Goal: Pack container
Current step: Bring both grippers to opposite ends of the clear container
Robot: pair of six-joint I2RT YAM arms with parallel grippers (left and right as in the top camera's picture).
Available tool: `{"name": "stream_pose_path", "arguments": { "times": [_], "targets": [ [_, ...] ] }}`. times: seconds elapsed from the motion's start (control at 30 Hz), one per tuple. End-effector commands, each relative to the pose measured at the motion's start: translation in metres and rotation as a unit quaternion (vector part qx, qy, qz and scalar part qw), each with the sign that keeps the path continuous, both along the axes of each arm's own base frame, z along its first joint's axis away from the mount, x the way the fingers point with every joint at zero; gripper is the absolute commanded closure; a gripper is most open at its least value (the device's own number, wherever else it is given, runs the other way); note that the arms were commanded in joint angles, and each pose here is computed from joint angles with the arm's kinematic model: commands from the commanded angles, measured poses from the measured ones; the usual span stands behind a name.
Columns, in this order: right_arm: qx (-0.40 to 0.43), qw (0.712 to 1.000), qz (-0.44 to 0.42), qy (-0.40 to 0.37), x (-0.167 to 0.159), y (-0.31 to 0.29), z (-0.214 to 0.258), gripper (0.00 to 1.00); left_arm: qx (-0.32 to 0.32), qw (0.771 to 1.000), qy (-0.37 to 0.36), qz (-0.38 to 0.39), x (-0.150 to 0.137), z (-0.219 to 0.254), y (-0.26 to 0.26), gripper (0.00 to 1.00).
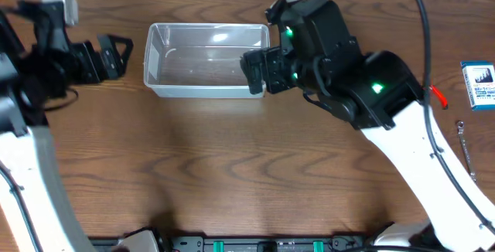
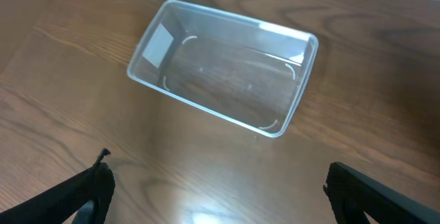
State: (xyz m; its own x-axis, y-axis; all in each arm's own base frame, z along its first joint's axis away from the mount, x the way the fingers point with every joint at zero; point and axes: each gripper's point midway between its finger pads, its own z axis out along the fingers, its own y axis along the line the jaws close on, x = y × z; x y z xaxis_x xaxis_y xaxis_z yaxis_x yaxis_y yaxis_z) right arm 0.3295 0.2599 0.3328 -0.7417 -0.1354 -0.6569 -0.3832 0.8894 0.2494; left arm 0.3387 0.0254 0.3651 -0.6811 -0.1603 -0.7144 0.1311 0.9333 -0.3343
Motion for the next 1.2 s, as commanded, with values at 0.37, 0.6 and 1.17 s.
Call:
{"name": "stream_pose_path", "arguments": {
  "times": [0.37,0.6,1.17],
  "targets": [
    [-0.012,0.995,-0.045,0.089,0.066,0.007,-0.087,0.01,0.042,0.990,0.137,0.017,0.020,-0.045,0.036,0.02],
    [-0.007,0.992,-0.093,0.082,0.100,0.004,-0.110,0.01,0.040,0.982,0.182,-0.014,0.027,-0.074,0.035,0.02],
    [-0.020,0.971,-0.179,0.158,0.128,-0.022,-0.184,0.01,0.072,0.959,0.259,-0.094,0.049,-0.130,-0.017,0.02]
  ]
}}
